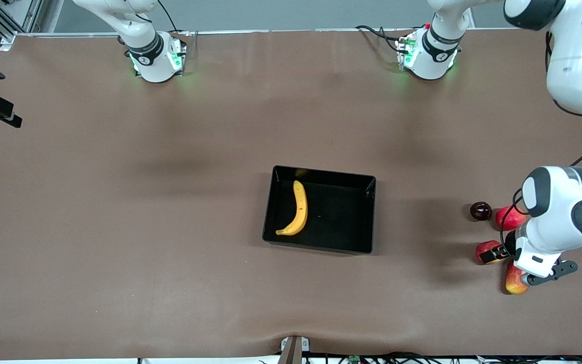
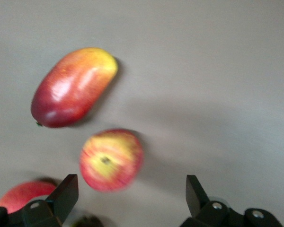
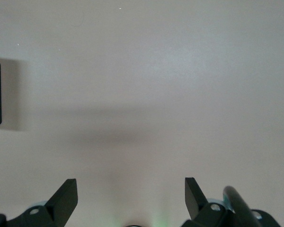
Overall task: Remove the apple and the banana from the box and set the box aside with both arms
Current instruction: 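Open the left gripper to release the apple on the table, then move the left gripper back to the tray and grasp the banana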
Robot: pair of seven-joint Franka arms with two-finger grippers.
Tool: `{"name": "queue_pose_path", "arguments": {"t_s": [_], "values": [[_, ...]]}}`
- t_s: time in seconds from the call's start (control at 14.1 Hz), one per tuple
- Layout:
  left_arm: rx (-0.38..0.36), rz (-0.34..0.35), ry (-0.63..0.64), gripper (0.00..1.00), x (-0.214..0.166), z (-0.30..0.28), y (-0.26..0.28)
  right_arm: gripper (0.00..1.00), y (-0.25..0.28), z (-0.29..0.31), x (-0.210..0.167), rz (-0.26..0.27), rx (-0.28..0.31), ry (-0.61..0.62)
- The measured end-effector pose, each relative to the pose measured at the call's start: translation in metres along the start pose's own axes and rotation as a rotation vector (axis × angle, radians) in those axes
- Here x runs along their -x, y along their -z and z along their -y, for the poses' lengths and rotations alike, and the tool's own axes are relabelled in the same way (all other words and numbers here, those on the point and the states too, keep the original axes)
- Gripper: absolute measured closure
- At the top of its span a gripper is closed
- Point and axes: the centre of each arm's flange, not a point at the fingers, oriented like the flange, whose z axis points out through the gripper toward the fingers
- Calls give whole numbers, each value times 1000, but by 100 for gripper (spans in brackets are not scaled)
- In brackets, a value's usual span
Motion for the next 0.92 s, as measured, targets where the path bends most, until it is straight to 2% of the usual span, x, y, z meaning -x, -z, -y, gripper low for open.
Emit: {"name": "queue_pose_path", "arguments": {"t_s": [0.28,0.5,0.71,0.92], "values": [[25,55,-85,0,41,-76,73,0,0,0,0,0,0,-1],[81,77,-155,0,87,-155,104,0,0,0,0,0,0,-1],[84,113,-192,0,162,-255,96,0,0,-1,0,0,0,-2],[74,89,-234,0,236,-342,55,0,0,-2,0,0,0,-4]]}}
